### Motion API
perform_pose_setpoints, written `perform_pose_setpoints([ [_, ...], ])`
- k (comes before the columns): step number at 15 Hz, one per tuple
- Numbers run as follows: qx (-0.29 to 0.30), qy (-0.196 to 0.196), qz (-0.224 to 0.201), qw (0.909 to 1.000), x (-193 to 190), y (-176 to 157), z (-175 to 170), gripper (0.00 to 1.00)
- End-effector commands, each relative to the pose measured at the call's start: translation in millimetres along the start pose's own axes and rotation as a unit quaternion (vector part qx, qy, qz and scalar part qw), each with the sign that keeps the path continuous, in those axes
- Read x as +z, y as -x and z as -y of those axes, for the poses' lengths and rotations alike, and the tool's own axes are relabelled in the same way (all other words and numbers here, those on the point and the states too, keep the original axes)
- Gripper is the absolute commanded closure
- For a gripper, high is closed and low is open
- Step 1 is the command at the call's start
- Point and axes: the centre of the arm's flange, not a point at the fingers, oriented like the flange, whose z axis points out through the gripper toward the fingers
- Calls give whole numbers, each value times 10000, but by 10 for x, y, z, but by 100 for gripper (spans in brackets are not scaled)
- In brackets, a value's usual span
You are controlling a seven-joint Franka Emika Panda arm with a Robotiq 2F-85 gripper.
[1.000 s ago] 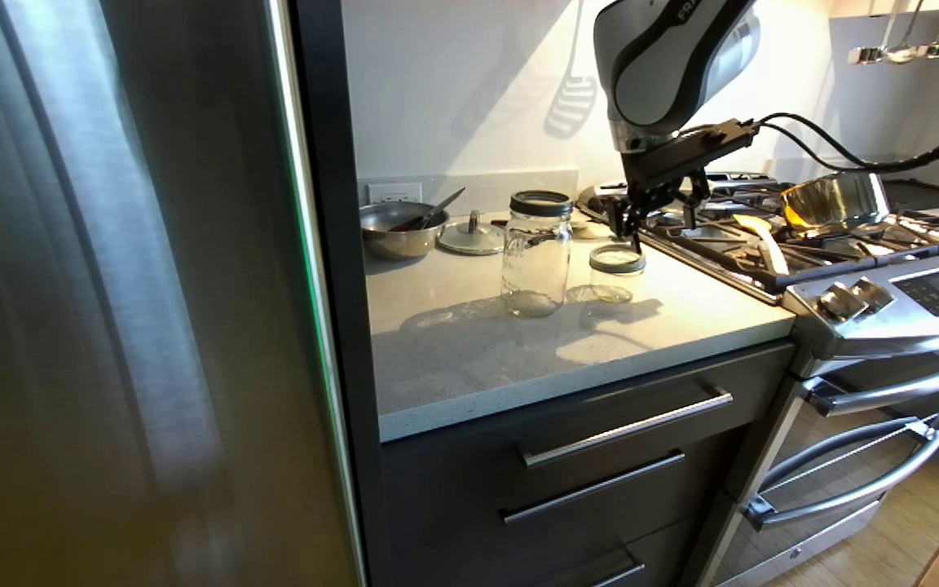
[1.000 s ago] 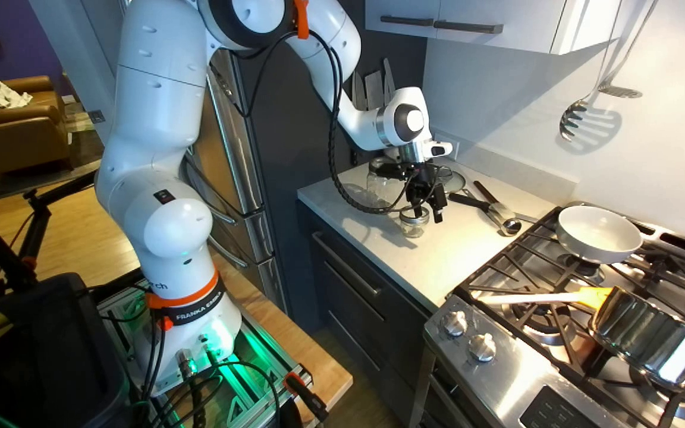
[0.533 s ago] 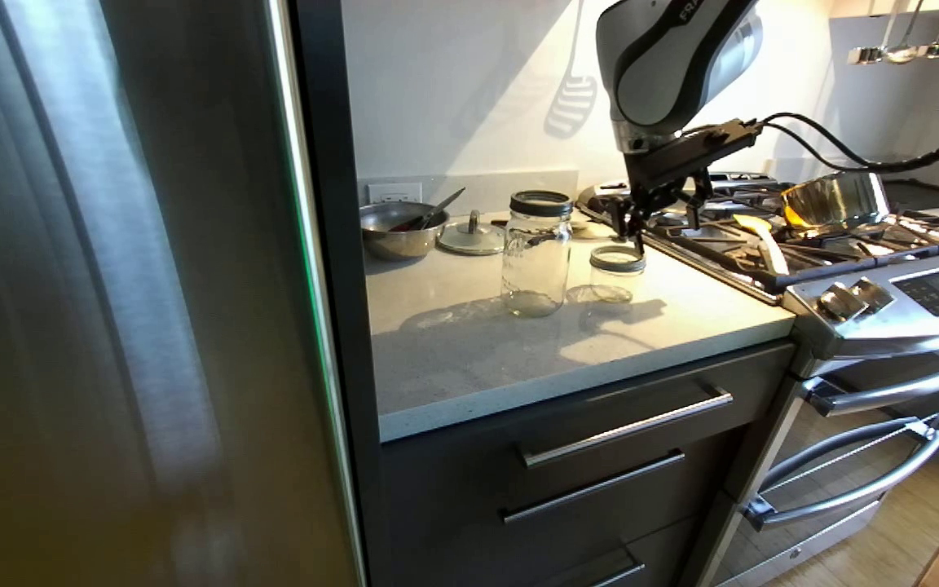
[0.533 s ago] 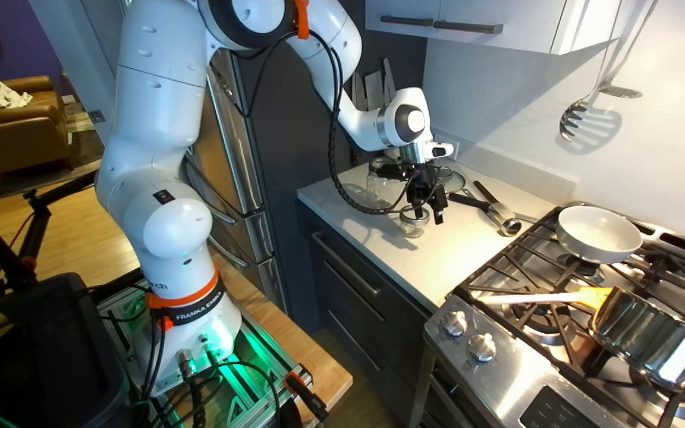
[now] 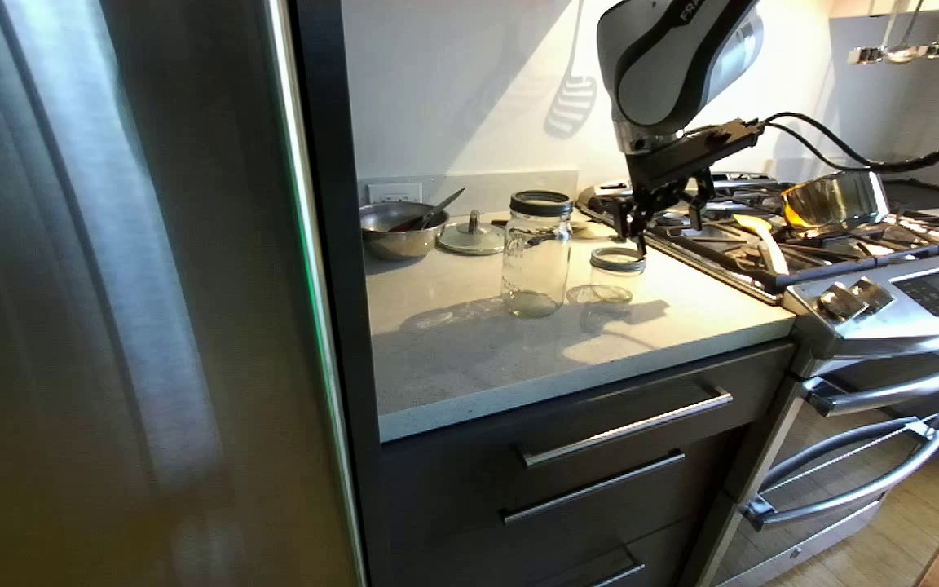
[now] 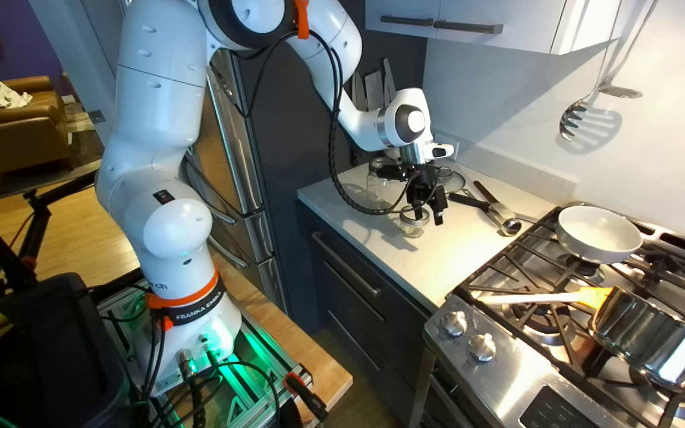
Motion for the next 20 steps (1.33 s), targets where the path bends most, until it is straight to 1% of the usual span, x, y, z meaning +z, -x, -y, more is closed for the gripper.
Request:
perform_pose_setpoints([
  [1, 9, -35, 135, 9999, 8, 107, -26, 0],
  [7, 8, -19, 160, 9999, 3, 133, -39, 0],
  [10, 1, -77, 136, 9999, -14, 138, -29, 0],
  [12, -31, -156, 73, 9998, -52, 146, -3, 0],
  [13, -1, -133, -47, 9999, -73, 131, -2, 0],
  [14, -6, -162, -36, 9999, -101, 118, -5, 0],
  [20, 74, -278, -273, 9992, -378, 55, -139, 0],
])
